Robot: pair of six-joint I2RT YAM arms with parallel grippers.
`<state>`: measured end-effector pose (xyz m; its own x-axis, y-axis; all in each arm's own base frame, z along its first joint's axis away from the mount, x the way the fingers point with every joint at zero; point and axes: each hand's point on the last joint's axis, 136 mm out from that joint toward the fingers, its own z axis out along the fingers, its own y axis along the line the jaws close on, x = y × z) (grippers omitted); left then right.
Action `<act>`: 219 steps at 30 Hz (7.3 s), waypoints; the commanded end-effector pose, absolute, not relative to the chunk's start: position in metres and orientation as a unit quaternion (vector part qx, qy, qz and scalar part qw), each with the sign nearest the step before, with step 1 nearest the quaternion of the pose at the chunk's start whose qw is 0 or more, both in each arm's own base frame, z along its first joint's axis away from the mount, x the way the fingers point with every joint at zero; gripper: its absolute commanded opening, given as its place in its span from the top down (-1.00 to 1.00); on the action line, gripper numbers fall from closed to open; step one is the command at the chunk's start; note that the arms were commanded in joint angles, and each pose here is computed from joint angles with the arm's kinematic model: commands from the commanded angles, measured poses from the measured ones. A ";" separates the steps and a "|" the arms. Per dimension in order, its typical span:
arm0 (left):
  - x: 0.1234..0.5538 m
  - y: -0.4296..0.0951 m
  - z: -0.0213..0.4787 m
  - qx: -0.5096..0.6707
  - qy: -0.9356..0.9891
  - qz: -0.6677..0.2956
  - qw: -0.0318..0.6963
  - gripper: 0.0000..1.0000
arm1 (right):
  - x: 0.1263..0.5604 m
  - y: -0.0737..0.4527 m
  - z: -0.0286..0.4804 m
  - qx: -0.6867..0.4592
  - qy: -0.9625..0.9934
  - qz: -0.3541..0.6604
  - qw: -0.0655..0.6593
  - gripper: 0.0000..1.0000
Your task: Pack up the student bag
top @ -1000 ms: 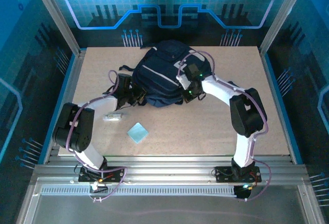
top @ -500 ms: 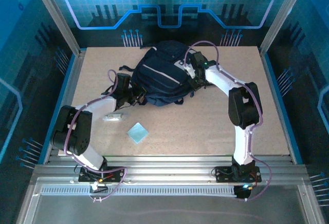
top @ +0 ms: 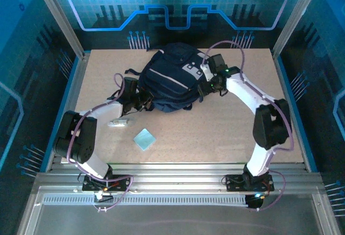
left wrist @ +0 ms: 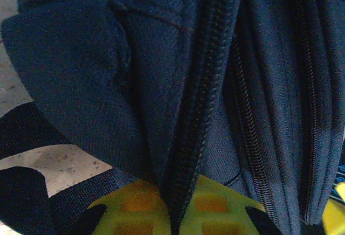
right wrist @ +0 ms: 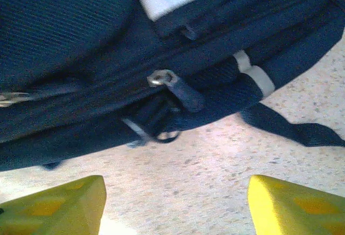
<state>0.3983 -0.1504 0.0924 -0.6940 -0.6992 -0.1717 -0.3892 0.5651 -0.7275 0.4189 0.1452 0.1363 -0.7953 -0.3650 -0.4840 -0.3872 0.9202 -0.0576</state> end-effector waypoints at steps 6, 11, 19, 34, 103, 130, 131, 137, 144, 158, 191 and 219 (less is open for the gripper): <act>0.405 -0.168 0.137 -0.284 0.839 -0.379 0.269 1.00 | 0.423 0.217 0.152 -0.169 0.915 0.241 0.277 -0.70; 0.401 -0.168 0.134 -0.288 0.837 -0.380 0.270 1.00 | 0.437 0.240 0.137 -0.171 0.901 0.293 0.269 -0.79; 0.401 -0.173 0.131 -0.289 0.834 -0.386 0.268 1.00 | 0.433 0.266 0.114 -0.180 0.891 0.339 0.242 -0.82; 0.404 -0.195 0.111 -0.290 0.836 -0.396 0.247 1.00 | 0.333 0.288 0.117 -0.212 0.899 0.350 0.154 -0.81; 0.407 -0.287 0.075 -0.006 0.951 -0.091 0.294 -0.18 | 0.467 0.255 0.185 0.181 0.844 0.455 0.218 1.00; 0.396 -0.268 0.110 0.017 0.959 -0.140 0.244 1.00 | 0.467 0.220 0.160 0.184 0.861 0.414 0.231 1.00; 0.398 -0.264 0.109 0.018 0.960 -0.140 0.242 1.00 | 0.467 0.220 0.160 0.182 0.862 0.413 0.232 1.00; 0.399 -0.239 0.103 0.070 0.963 -0.133 0.225 1.00 | 0.470 0.205 0.157 0.163 0.877 0.385 0.238 1.00; 0.392 -0.204 0.095 0.161 0.964 -0.030 0.212 1.00 | 0.476 0.188 0.159 0.143 0.890 0.357 0.246 1.00; 0.365 -0.232 0.115 0.240 0.944 -0.061 0.219 1.00 | 0.522 0.137 0.148 0.111 0.925 0.256 0.260 1.00; 0.368 -0.349 0.150 0.174 0.932 -0.220 0.229 1.00 | 0.436 0.172 0.130 0.193 0.893 0.330 0.236 -0.07; 0.408 -0.297 0.123 -0.035 0.931 -0.212 0.296 -0.28 | 0.466 0.204 0.192 0.176 0.861 0.389 0.275 1.00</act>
<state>0.3951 -0.2977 0.1206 -0.8502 -0.1625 -0.5008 0.0852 0.8962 -0.4354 0.4576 0.1962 0.1313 -0.8173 0.5146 -0.2591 0.2004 0.6755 0.7096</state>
